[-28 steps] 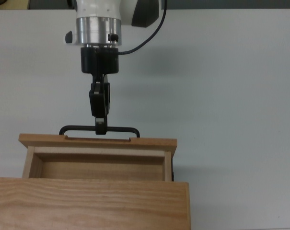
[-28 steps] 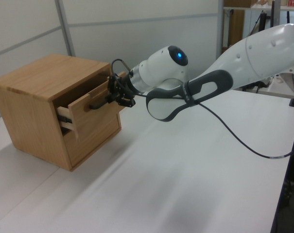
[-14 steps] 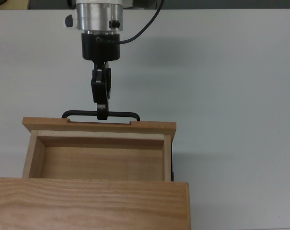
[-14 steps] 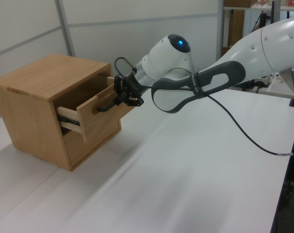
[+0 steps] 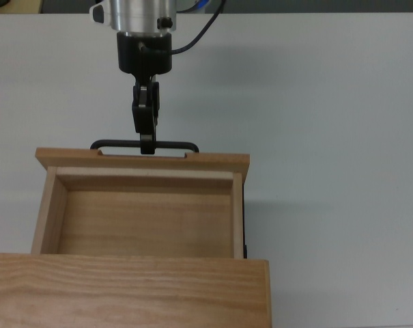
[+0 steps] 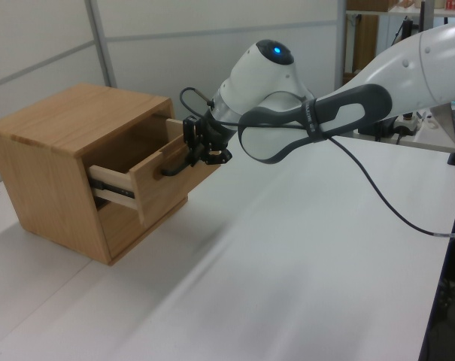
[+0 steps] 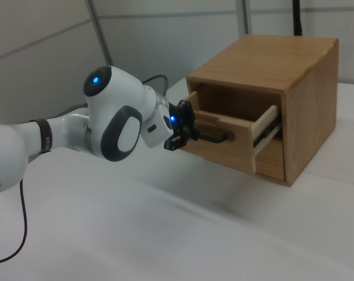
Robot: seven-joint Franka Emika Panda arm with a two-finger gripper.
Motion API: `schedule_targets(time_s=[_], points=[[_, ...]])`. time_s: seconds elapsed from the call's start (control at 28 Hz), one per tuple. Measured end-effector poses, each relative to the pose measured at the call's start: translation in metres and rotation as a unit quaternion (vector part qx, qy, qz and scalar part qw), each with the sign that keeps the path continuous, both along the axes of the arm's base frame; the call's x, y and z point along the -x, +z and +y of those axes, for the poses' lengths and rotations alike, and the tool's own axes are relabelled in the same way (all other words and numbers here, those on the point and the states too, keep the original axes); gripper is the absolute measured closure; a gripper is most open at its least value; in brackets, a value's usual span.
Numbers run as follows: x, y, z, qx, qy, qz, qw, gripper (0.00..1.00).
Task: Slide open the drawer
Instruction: 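Pull the handle straight out, sliding the upper drawer out of the cabinet, then open the gripper to release the handle and lift away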
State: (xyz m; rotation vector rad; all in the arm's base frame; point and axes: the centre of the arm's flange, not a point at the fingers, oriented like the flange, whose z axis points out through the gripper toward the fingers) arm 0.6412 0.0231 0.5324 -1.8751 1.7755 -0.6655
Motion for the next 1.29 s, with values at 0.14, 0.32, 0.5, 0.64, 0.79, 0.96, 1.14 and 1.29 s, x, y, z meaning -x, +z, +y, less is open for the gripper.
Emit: schedule_targets(time_s=[0.14, 0.32, 0.5, 0.64, 0.79, 0.96, 1.14, 1.29], points=[[0.007, -0.001, 0.002, 0.003, 0.0, 0.034, 0.9994, 0.83], [0.012, -0.002, 0.001, 0.006, -0.001, 0.058, 0.9983, 0.83], [0.017, 0.001, 0.0, 0.008, -0.004, 0.074, 0.9972, 0.83], [0.024, 0.008, -0.002, 0.011, -0.007, 0.091, 0.9958, 0.83], [0.033, 0.015, -0.003, 0.013, -0.009, 0.11, 0.9938, 0.83], [0.043, 0.021, -0.003, 0.017, -0.011, 0.137, 0.9904, 0.83], [0.052, 0.027, -0.003, 0.019, -0.013, 0.16, 0.9869, 0.83], [0.053, 0.032, -0.004, 0.02, -0.014, 0.164, 0.9861, 0.83]])
